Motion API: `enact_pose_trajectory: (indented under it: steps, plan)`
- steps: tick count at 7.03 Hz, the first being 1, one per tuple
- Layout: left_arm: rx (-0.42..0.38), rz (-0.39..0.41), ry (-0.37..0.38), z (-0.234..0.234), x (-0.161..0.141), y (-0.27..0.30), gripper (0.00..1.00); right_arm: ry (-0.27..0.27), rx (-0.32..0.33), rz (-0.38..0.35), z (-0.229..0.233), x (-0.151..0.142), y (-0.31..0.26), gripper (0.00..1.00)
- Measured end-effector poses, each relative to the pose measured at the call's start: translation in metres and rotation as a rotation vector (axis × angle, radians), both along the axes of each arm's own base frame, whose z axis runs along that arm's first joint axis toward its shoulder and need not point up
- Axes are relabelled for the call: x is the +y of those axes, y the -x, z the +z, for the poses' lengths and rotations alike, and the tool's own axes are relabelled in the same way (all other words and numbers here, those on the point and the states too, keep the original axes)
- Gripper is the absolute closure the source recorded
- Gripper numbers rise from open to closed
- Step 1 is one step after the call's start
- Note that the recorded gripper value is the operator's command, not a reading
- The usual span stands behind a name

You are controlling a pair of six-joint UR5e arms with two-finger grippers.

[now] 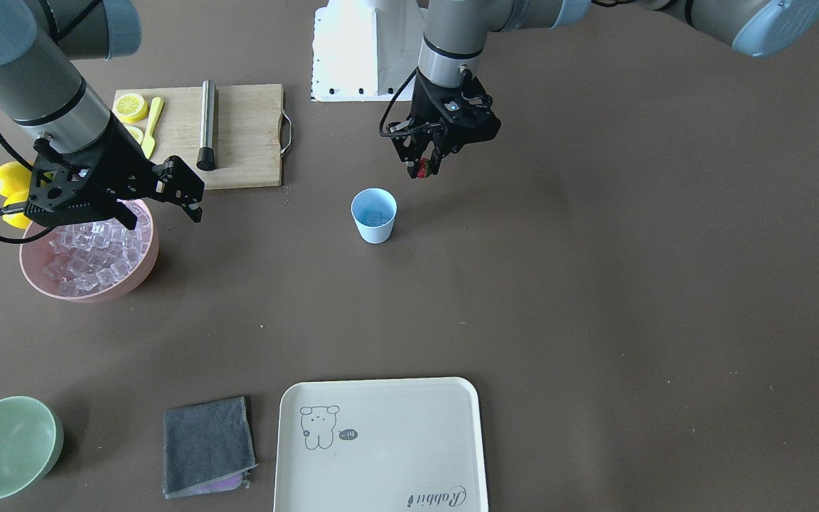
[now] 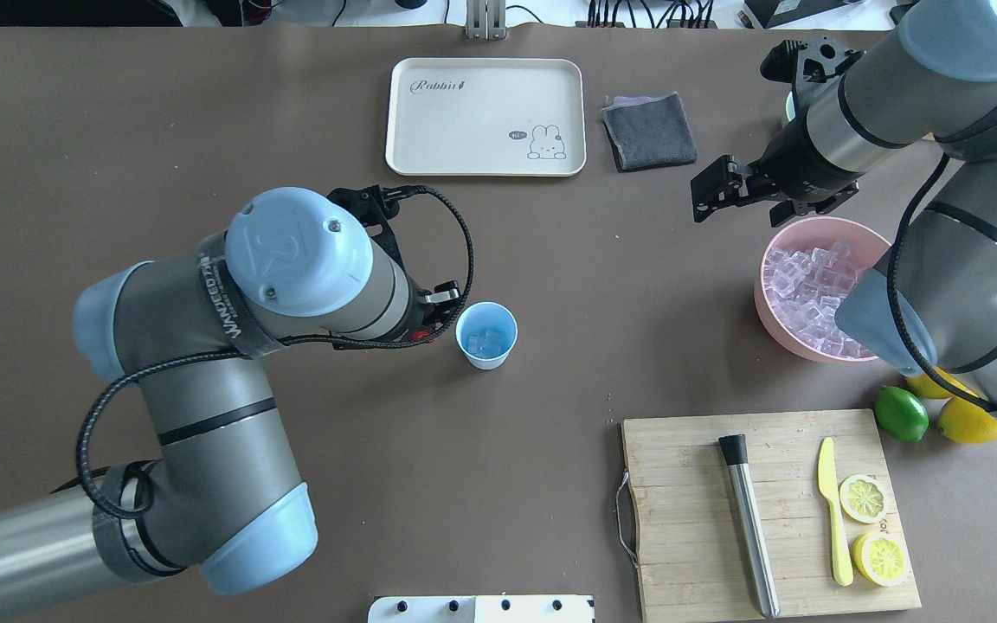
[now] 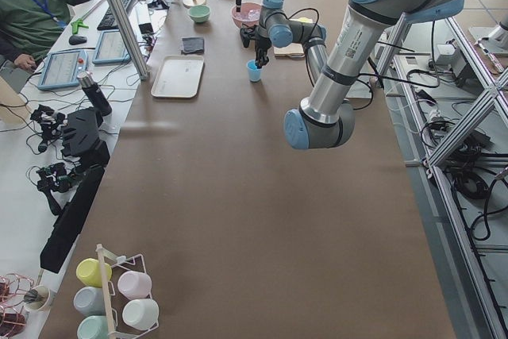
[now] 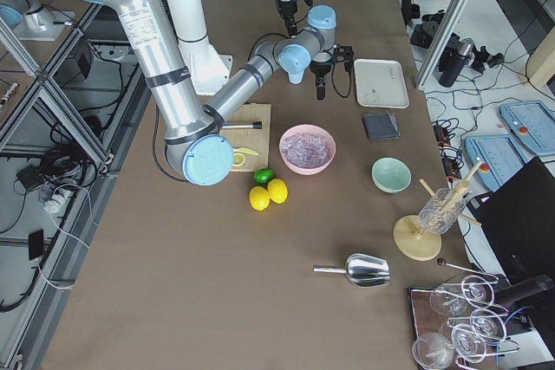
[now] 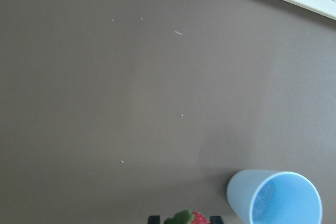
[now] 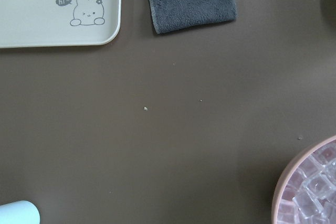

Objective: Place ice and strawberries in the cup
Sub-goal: 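Grasp the strawberry with the left gripper and carry it over the cup, then open the left gripper to drop the strawberry into the cup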

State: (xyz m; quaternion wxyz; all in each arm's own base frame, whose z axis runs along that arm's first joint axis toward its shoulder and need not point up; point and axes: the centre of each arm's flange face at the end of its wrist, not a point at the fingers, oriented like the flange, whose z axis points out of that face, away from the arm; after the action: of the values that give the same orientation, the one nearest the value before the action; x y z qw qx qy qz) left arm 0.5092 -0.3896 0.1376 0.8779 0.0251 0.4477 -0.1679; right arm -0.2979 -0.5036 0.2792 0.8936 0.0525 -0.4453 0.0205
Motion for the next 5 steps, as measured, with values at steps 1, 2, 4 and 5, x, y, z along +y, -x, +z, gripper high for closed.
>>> enact_pose_trajectory:
  steps: [1, 2, 4, 5]
  plan:
    - [0.003, -0.012, -0.013, -0.009, -0.006, -0.026, 1.0, -0.001, -0.001, 0.001, -0.001, 0.0, 0.0, 0.0]
    - [0.017, -0.023, -0.022, -0.01, -0.013, -0.047, 1.0, -0.002, -0.001, 0.001, -0.001, 0.0, 0.0, 0.0]
    - [0.033, -0.035, -0.024, -0.01, -0.018, -0.066, 1.0, -0.002, 0.001, 0.002, -0.001, 0.0, 0.0, 0.0]
    - [0.028, -0.036, -0.023, -0.008, -0.019, -0.072, 0.33, -0.002, 0.001, 0.003, -0.001, 0.0, 0.0, 0.0]
